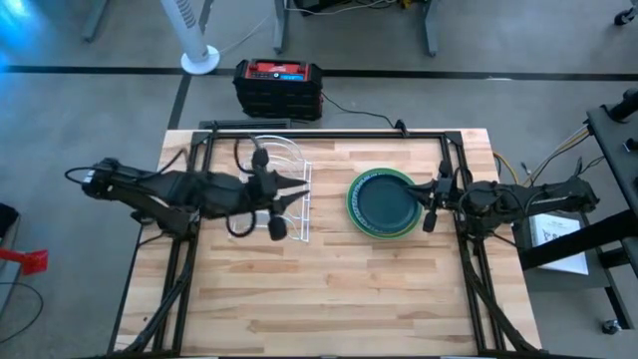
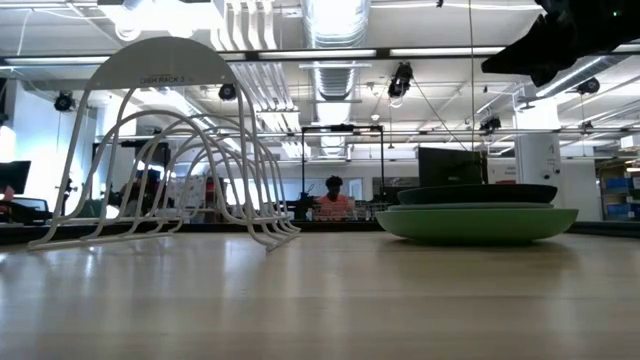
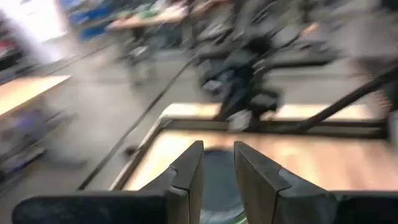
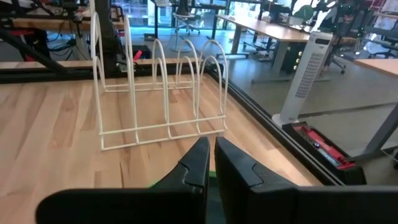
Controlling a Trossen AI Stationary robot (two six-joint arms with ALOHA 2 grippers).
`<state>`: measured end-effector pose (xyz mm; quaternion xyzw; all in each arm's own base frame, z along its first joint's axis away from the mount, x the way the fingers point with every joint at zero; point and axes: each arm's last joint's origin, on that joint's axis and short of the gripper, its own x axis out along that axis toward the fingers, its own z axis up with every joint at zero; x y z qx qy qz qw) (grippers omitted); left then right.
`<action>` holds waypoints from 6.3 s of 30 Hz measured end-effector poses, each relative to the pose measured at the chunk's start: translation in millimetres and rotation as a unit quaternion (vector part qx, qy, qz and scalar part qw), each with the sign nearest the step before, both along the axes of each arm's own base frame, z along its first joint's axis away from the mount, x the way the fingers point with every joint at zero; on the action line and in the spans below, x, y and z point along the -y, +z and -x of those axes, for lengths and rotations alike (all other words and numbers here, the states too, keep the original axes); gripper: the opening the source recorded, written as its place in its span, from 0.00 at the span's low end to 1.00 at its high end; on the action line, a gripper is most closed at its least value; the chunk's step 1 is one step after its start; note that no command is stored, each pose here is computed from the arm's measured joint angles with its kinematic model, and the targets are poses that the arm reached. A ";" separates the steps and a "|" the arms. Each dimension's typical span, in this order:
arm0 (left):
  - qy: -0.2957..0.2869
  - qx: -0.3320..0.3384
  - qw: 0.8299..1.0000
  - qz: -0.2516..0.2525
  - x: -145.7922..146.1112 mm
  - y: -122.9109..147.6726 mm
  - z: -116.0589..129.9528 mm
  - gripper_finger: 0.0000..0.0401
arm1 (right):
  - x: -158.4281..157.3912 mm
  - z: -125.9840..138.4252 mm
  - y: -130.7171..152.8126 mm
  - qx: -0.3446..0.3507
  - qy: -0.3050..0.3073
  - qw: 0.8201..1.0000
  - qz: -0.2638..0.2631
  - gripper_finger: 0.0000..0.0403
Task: Sort dishes
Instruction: Put the dark blue plate in the dish rack
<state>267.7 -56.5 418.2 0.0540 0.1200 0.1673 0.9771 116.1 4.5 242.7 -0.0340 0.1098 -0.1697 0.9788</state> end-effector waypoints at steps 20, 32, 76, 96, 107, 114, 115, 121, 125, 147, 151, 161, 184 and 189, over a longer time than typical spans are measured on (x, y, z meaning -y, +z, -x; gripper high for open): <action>0.084 -0.118 0.984 0.100 49.3 -29.6 -22.7 0.19 | -3.1 2.3 -17.7 -0.067 0.035 0.993 -0.089 0.05; 0.123 -0.069 0.987 0.083 82.6 -32.4 -3.9 0.19 | -9.7 -17.4 -39.0 -0.165 0.070 0.976 -0.119 0.05; 0.172 -0.045 0.983 0.040 96.1 -38.2 21.9 0.19 | -18.2 -62.8 -81.8 -0.356 0.088 0.928 -0.074 0.38; 0.172 -0.044 0.983 0.040 96.0 -38.0 22.1 0.19 | -18.5 -65.1 -81.0 -0.366 0.113 0.923 -0.036 0.02; 0.171 -0.045 0.983 0.038 96.0 -38.0 22.0 0.19 | -19.7 -70.6 -54.1 -0.334 0.124 0.934 -0.039 0.01; 0.185 -0.025 0.982 0.027 94.9 -33.5 22.5 0.19 | -21.1 -71.3 -16.0 -0.272 0.157 0.948 -0.056 0.00; 0.185 -0.024 0.982 0.025 94.7 -32.5 22.7 0.19 | -20.7 -70.8 -10.0 -0.261 0.161 0.950 -0.059 0.00; 0.194 -0.019 0.981 -0.005 92.6 -29.4 24.8 0.19 | -10.1 -69.0 25.8 -0.173 0.177 0.967 -0.068 0.00; 0.197 -0.014 0.980 -0.019 88.8 -24.1 29.4 0.19 | 4.9 -71.0 47.1 -0.098 0.214 0.968 -0.089 0.00; 0.190 -0.006 0.981 -0.024 73.3 -3.4 49.9 0.19 | 128.7 -118.5 62.5 0.123 0.392 0.883 -0.226 0.00; 0.190 -0.005 0.982 -0.022 72.1 -1.9 51.4 0.19 | 144.5 -127.4 51.9 0.135 0.402 0.872 -0.244 0.00; 0.196 0.004 0.980 -0.030 66.8 4.4 58.0 0.19 | 169.6 -142.6 36.8 0.156 0.394 0.873 -0.244 0.00; 0.203 0.017 0.978 -0.031 59.4 12.6 67.6 0.19 | 211.3 -211.5 55.8 0.131 0.477 0.844 -0.208 0.00; 0.204 0.026 0.978 -0.021 54.2 18.0 74.5 0.19 | 219.8 -222.9 52.3 0.131 0.477 0.843 -0.213 0.00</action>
